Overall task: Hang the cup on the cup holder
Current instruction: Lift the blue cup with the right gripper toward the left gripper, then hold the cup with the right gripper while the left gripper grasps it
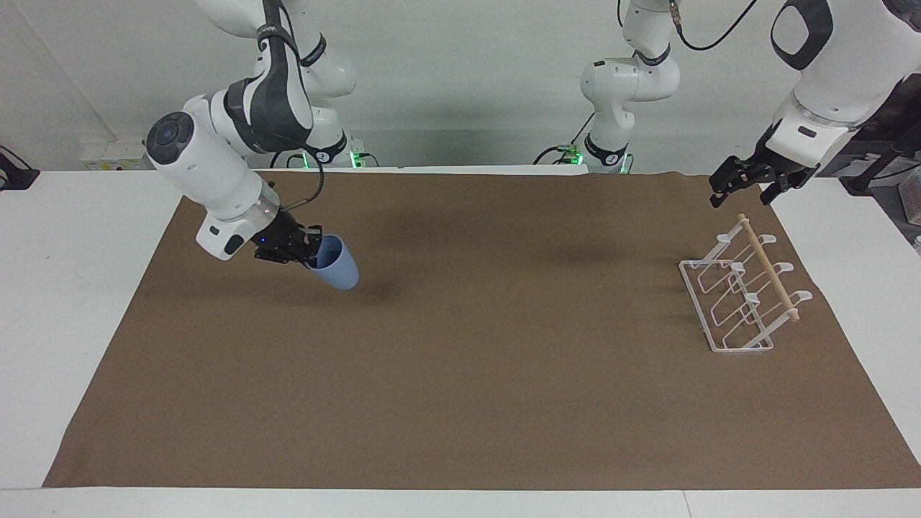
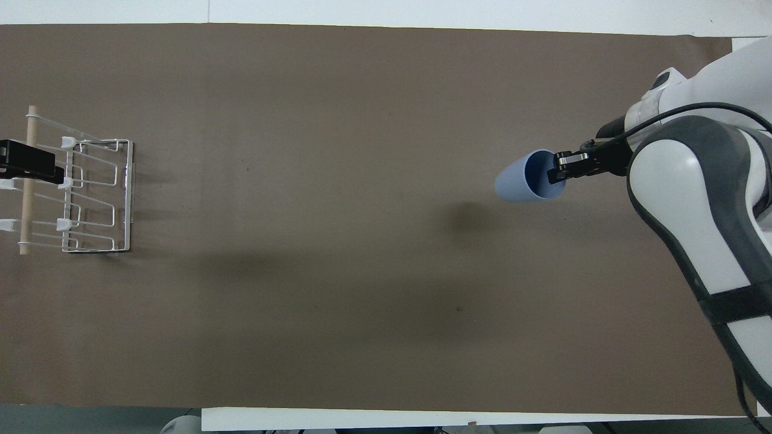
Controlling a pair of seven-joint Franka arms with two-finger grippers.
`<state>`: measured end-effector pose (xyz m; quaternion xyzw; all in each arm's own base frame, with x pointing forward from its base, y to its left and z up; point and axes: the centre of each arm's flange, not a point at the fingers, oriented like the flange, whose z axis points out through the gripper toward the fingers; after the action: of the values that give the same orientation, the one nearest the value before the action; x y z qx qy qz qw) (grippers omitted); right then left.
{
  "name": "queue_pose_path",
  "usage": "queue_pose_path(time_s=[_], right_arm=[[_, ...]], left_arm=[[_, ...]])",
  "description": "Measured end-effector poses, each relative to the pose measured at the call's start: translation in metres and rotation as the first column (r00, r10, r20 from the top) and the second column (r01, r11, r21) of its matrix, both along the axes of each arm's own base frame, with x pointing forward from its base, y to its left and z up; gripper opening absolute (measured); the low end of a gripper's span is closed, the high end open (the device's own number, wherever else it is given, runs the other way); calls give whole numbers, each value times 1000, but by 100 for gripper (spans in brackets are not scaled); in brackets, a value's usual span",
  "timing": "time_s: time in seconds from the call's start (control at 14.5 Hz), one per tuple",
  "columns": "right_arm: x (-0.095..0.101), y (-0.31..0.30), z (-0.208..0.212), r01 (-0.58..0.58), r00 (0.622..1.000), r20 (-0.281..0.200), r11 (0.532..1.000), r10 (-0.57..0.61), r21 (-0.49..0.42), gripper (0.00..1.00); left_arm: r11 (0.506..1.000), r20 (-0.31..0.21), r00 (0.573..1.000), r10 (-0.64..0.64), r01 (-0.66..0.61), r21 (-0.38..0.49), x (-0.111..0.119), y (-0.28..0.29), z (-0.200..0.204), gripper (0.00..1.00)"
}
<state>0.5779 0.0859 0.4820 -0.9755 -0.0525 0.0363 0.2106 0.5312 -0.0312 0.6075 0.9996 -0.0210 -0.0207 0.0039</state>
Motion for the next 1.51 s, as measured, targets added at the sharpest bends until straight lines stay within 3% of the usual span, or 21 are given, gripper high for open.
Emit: queue_pose_path(time_s=[0.14,0.34,0.62,0.76,0.89,1.03,1.17,1.51], right_arm=[[-2,32,8,38,999,-25,982,-34,186,5],[-8,82,17,109,992,-104,929,-77,352,5],[-18,150,26,183,981,-146,864,-129,470,5],[-26,183,25,227,972,-177,820,-155,526,5],[-31,211,16,273,960,-209,777,-184,567,5],[-36,237,7,318,947,-231,742,-223,590,5],[-43,254,5,352,935,-257,714,-243,605,5],[-44,255,3,372,927,-277,706,-252,603,5]], left_arm=[[1000,0,1000,2,-2,0,0,1,0,100],[1000,-13,1000,4,-4,1,-2,2,-1,100],[999,-12,999,36,-36,5,-8,-10,7,100],[990,-13,990,140,-140,2,-12,-31,9,100],[954,-33,954,297,-298,-41,-15,-56,9,100],[887,-59,890,452,-455,-78,-17,-82,8,100],[787,-96,793,602,-609,-101,-19,-107,1,100],[451,-174,464,868,-885,-112,-18,-138,-1,100]])
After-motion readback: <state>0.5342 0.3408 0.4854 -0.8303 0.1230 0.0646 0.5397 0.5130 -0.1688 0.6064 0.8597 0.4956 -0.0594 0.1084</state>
